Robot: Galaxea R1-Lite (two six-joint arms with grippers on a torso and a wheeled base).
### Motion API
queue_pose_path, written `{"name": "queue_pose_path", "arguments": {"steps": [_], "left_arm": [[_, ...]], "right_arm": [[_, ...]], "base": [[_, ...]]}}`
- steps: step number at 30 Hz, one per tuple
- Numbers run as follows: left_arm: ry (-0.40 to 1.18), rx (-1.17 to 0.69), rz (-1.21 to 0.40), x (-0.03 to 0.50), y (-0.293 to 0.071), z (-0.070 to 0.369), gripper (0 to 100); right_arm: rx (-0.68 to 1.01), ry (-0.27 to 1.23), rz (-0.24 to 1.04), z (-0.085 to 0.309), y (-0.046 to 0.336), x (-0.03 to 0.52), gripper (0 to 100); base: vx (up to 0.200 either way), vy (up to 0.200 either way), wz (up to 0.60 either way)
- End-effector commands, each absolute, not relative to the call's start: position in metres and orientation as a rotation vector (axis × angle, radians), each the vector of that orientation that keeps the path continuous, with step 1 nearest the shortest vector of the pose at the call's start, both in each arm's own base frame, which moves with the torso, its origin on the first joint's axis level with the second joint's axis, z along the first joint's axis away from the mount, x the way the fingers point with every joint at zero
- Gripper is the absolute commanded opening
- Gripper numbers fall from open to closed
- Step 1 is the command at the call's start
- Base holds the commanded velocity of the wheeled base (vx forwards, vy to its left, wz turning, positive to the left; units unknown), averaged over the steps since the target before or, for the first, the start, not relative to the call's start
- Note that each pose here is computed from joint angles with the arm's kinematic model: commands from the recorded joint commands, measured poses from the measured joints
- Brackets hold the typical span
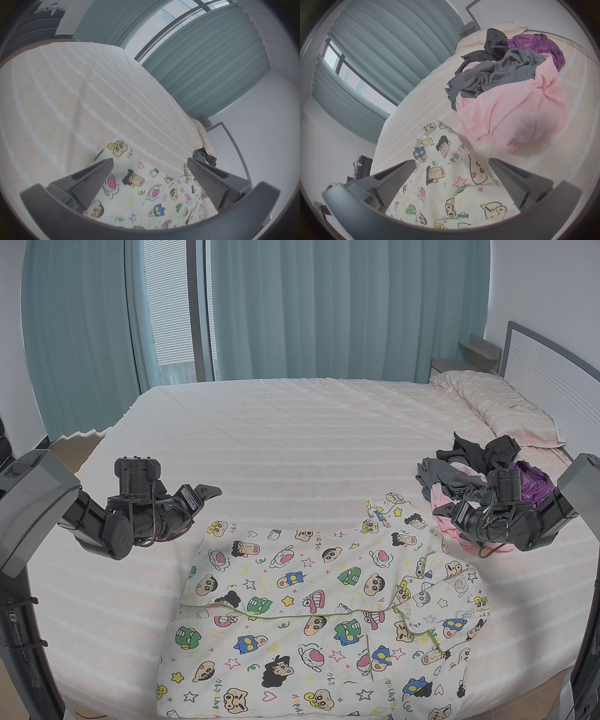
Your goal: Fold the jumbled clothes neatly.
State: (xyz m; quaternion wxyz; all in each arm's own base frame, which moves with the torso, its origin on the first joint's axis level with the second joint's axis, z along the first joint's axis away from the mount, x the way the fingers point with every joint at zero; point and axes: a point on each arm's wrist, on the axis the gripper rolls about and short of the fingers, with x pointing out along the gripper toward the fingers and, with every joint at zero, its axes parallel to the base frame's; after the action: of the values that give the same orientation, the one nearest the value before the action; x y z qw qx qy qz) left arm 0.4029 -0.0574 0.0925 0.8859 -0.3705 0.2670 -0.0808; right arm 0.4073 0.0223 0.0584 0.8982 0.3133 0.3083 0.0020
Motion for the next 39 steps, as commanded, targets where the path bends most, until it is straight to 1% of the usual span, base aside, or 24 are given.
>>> {"name": "queue_pose_path", "arguments": {"steps": [1,12,15,31,32,39], "left_arm": [[0.622,-0.732,-0.159,0.449,-0.053,0.049,100],[0.635,-0.735,-0.133,0.477,-0.042,0.029,100],[0.64,-0.722,-0.136,0.48,-0.043,0.021,100],[0.647,-0.716,-0.152,0.494,-0.052,0.01,100],[0.647,-0.716,-0.151,0.495,-0.051,0.01,0],[0.636,-0.72,-0.135,0.497,-0.043,0.01,0]], "right_arm": [[0.644,0.67,0.022,0.06,0.028,0.392,100],[0.642,0.673,0.029,0.063,0.031,0.386,100],[0.641,0.677,0.031,0.062,0.032,0.385,100],[0.642,0.681,0.028,0.061,0.033,0.384,100],[0.642,0.682,0.026,0.06,0.032,0.385,100],[0.642,0.688,0.02,0.057,0.032,0.385,100]], "base": [[0.0,0.0,0.0],[0.0,0.0,0.0],[0.0,0.0,0.0],[0.0,0.0,0.0],[0.0,0.0,0.0],[0.0,0.0,0.0]]}}
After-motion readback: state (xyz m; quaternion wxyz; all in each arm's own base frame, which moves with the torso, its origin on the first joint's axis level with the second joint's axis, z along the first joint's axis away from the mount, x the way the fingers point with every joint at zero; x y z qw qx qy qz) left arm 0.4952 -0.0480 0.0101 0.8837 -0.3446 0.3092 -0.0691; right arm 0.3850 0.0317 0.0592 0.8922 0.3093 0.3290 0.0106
